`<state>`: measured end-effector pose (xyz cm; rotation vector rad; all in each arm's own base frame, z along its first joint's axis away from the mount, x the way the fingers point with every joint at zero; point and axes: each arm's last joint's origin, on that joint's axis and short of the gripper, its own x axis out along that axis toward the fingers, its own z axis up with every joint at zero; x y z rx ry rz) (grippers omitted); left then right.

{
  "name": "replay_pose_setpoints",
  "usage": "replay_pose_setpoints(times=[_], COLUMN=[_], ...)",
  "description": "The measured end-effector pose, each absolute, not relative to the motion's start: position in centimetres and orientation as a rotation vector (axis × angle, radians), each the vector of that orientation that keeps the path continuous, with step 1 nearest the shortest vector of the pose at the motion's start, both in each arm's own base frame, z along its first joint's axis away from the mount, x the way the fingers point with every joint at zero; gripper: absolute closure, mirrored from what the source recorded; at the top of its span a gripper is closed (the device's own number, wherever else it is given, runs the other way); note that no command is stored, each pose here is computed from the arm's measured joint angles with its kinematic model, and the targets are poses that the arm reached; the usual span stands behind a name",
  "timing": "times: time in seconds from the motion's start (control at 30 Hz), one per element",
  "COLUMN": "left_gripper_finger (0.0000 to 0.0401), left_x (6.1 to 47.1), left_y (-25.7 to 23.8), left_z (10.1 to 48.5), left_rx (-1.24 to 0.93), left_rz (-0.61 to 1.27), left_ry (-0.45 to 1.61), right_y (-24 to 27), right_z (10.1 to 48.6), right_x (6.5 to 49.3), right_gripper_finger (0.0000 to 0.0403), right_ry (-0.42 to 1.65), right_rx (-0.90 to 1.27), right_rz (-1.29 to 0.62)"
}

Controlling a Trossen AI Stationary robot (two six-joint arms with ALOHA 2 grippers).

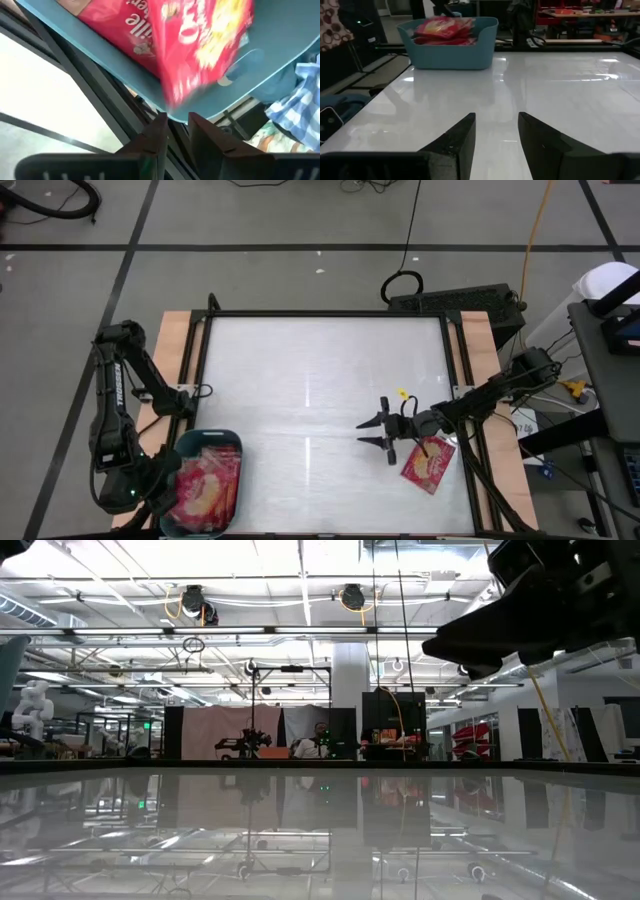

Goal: Sort popcorn bags into baskets
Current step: Put the red popcorn bag into the blue bin

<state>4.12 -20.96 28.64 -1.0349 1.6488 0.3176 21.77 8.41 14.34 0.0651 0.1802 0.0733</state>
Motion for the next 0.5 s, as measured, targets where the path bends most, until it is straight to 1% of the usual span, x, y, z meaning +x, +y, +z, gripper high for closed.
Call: replay_pose_setpoints(times=[0.1,0.17,0.23,0.27,0.33,0.4,0.43,0.5], left_gripper_finger=[0.0322,0.0331,0.0344,0.0352,0.0368,0.0386,0.0393,0.0396], left_x=[4.3,4.6,5.3,5.8,7.1,8.5,9.1,10.1], left_y=[-20.9,-21.0,-20.9,-20.8,-20.4,-20.2,-20.2,-20.4], left_z=[28.7,29.0,29.5,29.6,29.6,29.6,29.5,28.9], left_rx=[-1.01,-0.977,-0.938,-0.91,-0.823,-0.694,-0.617,-0.462], left_rz=[0.269,0.2,0.116,0.08,0.03,0.005,-0.003,-0.016], left_ry=[1.653,1.639,1.582,1.515,1.316,1.095,1.017,0.967], right_y=[8.4,8.4,8.4,8.4,8.5,8.5,8.5,8.4], right_z=[14.3,14.4,14.5,14.6,14.7,14.7,14.7,14.7], right_x=[21.8,21.8,21.9,22.0,22.1,22.1,22.1,22.1], right_gripper_finger=[0.0264,0.0264,0.0264,0.0264,0.0264,0.0264,0.0264,0.0264], right_ry=[0.18,0.177,0.173,0.171,0.165,0.164,0.164,0.162], right_rx=[0.078,0.083,0.09,0.09,0.091,0.092,0.093,0.097], right_rz=[0.051,0.05,0.049,0.05,0.048,0.047,0.045,0.023])
